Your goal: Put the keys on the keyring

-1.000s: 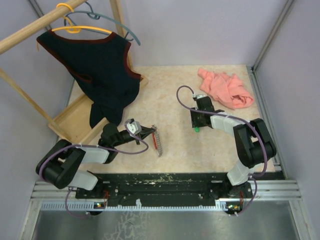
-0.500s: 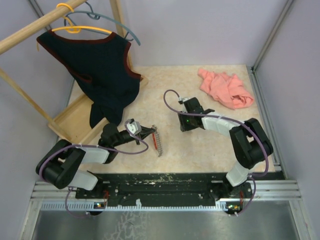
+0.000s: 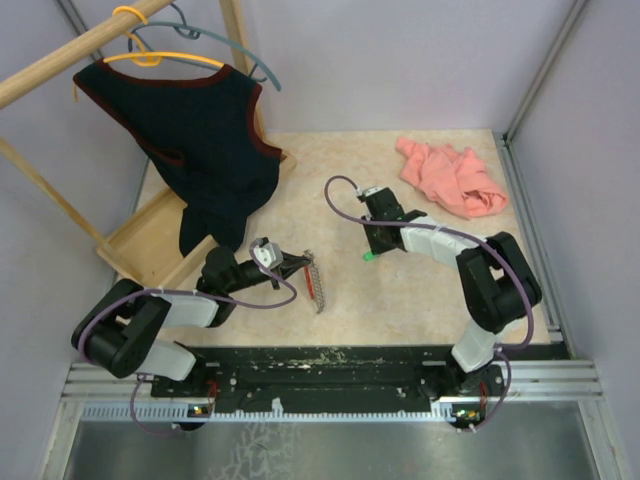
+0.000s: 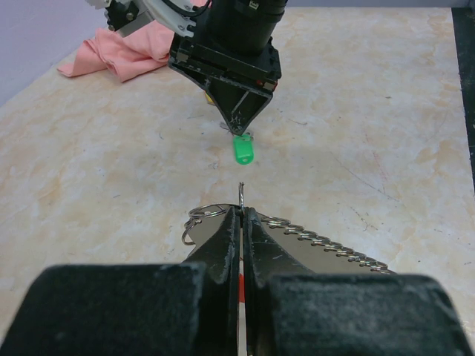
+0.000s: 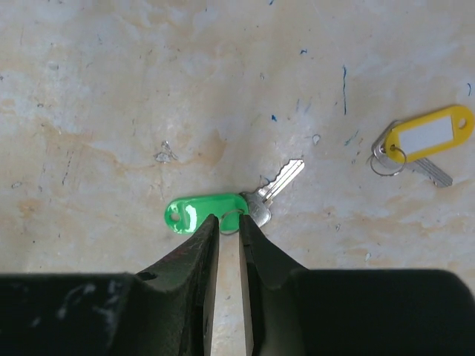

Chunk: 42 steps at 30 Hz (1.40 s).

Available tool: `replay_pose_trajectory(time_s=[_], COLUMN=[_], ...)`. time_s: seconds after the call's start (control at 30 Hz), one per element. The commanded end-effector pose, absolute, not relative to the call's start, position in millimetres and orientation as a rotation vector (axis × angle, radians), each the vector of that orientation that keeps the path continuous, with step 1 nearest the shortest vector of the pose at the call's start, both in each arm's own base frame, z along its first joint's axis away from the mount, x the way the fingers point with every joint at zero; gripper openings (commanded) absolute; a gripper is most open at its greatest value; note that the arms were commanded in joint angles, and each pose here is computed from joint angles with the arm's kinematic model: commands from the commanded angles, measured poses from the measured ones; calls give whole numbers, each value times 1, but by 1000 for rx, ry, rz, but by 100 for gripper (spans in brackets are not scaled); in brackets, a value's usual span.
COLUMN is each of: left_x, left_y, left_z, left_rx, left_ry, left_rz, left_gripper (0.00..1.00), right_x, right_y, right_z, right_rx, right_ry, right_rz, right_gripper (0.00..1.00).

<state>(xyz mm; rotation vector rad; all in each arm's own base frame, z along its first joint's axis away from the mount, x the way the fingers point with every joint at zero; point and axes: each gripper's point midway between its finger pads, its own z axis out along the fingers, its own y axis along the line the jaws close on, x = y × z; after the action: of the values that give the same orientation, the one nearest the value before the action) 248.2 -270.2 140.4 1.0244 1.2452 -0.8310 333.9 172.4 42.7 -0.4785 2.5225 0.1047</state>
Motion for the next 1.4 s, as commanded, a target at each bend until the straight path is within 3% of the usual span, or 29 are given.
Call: replay_pose_trajectory(time_s=[0.0,0.33,0.6,0.97,1.13,1.3,1.37], left_x=[248,248,248,247,247,247,247], left_y=[-271,-272,-272,-273,-273,-273,-273], left_z=[150,150,149,149,150,149,150], left_rx=[1025,1029,1030,1031,1031,1032,1030], left_ry=[1210,1212,1216,1210,1209,1209,1208], left_rz=[-832,-839,-844,-850,-850,-852,-850], left_gripper=[0,0,0,0,0,0,0], right_x=[356,358,352,343,339,339,338], right_y=[177,185,186,174,169,171,176], right_z=[51,41,44,37,32,34,39], right_rx=[-447,-450,-448,-496,-506,-510,-510], right_ry=[2476,2499,2515,2548,2566,2563,2553], right_rz=[75,117,138,39,8,27,67], right_gripper=[16,15,22,23,15,0,0])
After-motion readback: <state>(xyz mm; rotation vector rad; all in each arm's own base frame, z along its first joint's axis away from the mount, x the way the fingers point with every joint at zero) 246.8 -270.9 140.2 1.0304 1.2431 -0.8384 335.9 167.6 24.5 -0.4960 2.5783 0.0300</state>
